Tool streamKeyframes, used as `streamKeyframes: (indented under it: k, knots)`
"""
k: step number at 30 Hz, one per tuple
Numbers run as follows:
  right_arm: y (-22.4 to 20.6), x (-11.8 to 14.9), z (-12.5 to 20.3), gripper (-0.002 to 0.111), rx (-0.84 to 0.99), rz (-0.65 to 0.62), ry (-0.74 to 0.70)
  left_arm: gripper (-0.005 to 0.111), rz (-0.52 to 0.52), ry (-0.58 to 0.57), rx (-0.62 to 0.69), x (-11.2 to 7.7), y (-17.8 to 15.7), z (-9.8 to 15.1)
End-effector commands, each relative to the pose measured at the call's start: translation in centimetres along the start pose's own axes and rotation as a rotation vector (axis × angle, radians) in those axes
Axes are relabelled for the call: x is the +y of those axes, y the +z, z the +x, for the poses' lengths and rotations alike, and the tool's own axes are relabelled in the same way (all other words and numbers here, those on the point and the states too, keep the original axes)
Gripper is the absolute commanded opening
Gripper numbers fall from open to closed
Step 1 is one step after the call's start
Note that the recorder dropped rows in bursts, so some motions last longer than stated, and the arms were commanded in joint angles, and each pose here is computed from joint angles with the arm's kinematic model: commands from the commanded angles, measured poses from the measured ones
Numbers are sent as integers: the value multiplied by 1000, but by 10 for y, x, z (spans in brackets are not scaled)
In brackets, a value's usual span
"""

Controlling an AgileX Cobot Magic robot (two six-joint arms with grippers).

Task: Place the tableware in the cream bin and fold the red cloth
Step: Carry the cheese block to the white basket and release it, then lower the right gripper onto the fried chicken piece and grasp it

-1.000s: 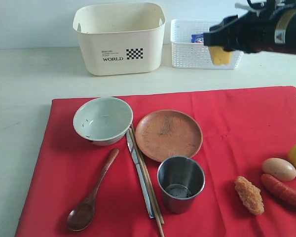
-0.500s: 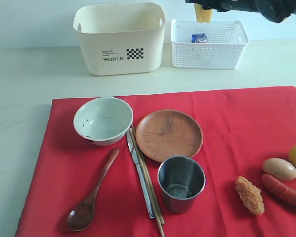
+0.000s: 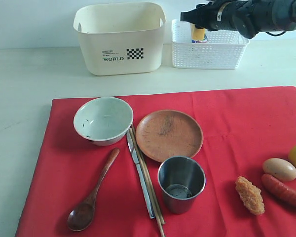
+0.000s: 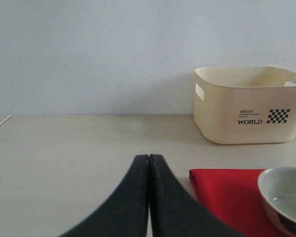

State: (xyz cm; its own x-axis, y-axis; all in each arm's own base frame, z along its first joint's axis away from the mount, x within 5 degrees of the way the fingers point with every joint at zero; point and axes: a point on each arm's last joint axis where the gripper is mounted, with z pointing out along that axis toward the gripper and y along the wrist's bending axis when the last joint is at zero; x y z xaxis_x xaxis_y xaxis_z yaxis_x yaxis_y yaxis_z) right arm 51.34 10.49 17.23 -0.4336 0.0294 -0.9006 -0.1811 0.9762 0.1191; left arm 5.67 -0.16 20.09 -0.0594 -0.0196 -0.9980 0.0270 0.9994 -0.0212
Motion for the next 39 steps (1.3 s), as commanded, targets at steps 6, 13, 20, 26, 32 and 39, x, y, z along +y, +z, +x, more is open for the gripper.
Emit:
streamKeyframes:
  k: [6, 13, 20, 26, 32, 39]
  knots:
    - [-9, -3, -14, 71, 10, 33, -57, 1, 0, -15, -6, 0, 0, 1]
    - [-90, -15, -64, 41, 288, 291, -156, 1, 0, -15, -6, 0, 0, 1]
    - [-189, -9, -109, 0, 411, 359, -130, 1, 0, -15, -6, 0, 0, 1]
    - [-240, 0, -105, 0, 424, 272, -144, 1, 0, -15, -6, 0, 0, 1]
    - [-275, -3, -78, 0, 589, 282, -203, 1, 0, -15, -6, 0, 0, 1]
    - [-295, 1, -42, 0, 827, 184, -230, 1, 0, -15, -6, 0, 0, 1]
